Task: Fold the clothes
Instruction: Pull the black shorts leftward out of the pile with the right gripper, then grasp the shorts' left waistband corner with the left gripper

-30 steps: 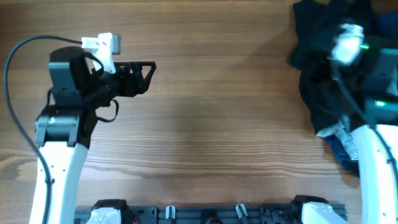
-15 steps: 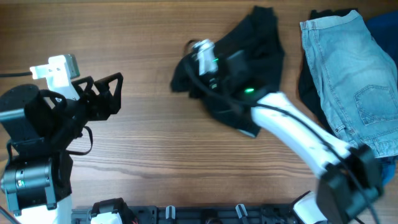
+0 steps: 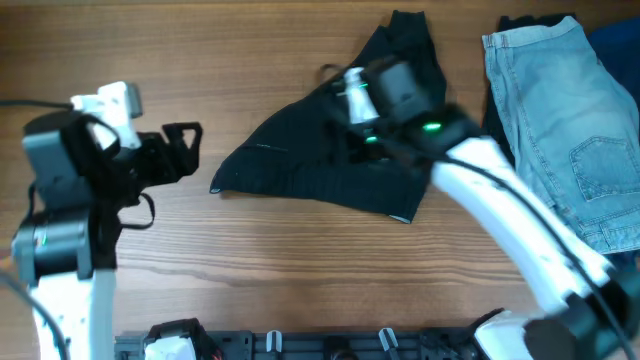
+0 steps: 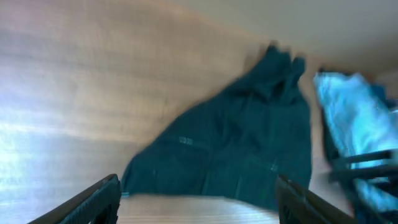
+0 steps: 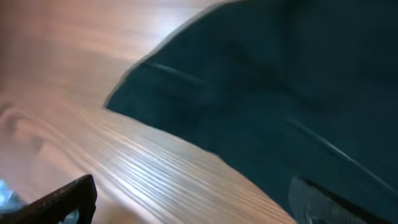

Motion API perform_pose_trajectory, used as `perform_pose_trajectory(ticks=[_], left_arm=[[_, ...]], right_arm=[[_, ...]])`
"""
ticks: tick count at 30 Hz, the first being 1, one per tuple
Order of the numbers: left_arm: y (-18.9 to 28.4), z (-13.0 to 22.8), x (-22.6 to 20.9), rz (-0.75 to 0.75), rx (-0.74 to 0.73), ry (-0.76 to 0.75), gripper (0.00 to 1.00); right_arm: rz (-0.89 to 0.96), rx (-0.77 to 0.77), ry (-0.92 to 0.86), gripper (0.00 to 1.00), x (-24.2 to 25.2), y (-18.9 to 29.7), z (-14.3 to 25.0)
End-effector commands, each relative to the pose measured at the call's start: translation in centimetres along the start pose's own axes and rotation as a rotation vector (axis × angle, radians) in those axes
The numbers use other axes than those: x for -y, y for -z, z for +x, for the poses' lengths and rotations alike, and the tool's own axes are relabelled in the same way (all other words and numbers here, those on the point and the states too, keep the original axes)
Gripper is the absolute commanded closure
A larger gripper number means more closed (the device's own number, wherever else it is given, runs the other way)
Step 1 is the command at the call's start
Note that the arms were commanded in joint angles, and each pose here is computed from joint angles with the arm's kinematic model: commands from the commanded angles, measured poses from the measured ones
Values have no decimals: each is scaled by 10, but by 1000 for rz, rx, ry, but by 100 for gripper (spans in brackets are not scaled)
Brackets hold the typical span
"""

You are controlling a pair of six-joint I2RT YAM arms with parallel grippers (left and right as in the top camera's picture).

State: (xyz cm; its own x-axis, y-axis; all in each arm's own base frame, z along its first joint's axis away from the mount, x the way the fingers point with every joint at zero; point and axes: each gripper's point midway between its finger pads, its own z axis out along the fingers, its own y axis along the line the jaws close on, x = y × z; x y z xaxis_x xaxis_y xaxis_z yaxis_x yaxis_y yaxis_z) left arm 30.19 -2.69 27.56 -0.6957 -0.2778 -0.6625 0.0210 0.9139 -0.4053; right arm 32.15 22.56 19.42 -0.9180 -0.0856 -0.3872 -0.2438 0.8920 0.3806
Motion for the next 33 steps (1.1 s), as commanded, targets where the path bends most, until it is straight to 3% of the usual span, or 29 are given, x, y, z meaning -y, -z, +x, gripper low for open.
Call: perform_pose_trajectory(ticks=[1, 8, 16, 23, 33], left_arm=[[-35, 25, 1, 9, -172, -69, 21], [-94, 89, -50, -172, -532, 19, 22], [-135, 137, -79, -229, -758, 91, 26], [-146, 142, -85, -232, -773, 91, 26], [-167, 130, -90, -200, -677, -13, 22]], right_arm=[[157, -34, -169, 0, 48, 24, 13], [289, -187, -289, 0, 91, 2, 68], [323, -259, -324, 1, 118, -37, 116], [379, -224, -309, 2, 144, -64, 136], [380, -150, -318, 2, 166, -85, 138]])
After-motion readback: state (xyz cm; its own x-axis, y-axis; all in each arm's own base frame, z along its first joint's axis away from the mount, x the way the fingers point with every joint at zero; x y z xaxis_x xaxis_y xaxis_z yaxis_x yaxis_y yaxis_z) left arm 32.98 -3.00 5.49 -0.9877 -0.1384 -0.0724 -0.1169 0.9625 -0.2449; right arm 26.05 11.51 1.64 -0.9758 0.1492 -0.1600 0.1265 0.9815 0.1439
